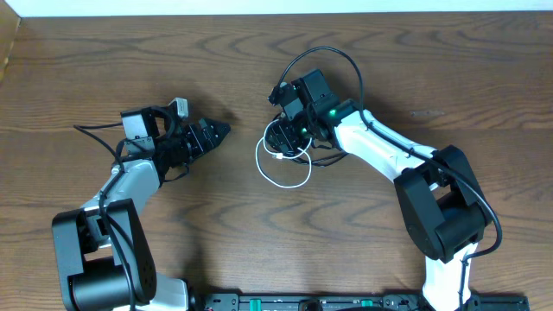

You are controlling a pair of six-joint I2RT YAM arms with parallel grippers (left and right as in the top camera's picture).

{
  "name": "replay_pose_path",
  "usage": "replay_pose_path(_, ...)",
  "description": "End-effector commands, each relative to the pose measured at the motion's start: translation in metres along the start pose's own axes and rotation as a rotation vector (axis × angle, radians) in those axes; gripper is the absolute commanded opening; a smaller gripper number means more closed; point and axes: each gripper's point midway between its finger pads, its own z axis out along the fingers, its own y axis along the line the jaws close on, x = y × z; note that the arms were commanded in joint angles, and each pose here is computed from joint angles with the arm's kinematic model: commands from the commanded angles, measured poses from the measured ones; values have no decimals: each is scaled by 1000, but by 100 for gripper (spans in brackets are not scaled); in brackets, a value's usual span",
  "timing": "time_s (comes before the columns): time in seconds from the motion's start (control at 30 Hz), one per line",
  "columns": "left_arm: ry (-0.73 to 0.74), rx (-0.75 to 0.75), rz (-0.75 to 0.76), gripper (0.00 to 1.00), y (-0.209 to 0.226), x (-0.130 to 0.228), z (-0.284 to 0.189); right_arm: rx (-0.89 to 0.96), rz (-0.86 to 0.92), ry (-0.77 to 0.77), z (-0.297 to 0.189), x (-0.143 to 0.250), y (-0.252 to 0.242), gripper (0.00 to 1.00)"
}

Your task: Untangle cables

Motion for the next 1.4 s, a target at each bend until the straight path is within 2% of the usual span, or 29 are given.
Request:
replay_pose_path(0.0, 0, 5, -1, 87, -1, 0, 0, -64, 0, 28, 1, 7, 15, 72)
replay_pose_path(0.2, 0, 5, -1, 87, -1, 0, 0, -77, -8, 68, 5, 16, 28, 66)
replay_pose_path(0.37, 0, 5, -1, 87, -1, 0, 0, -87, -37, 60, 9, 14, 40, 58)
replay_pose_path(0.7, 0, 5, -1, 87, -1, 0, 0, -60, -35, 89, 10, 22, 38, 30)
replay_pose_path(0.93, 0, 5, -1, 87, -1, 0, 0, -11, -35, 93, 10, 23, 30, 17)
replay_pose_path(1.0, 0, 5, -1, 87, -1, 0, 0, -12, -35, 94, 10, 23, 30, 2)
replay_pose_path(1.03, 0, 5, -1, 87, -1, 0, 0, -16, -35, 89, 10, 22, 31, 1)
replay_pose_path(1.13, 0, 5, -1, 87, -1, 0, 0, -176, -57, 30, 4, 6, 59, 1)
replay_pose_path(1.23, 0, 6, 0, 87, -1, 0, 0, -364, -112, -93, -21, -25, 90, 1)
replay_pose_path(1.37, 1, 10, 1, 87, -2, 0, 0, -369, -152, -271, -64, -71, 92, 1)
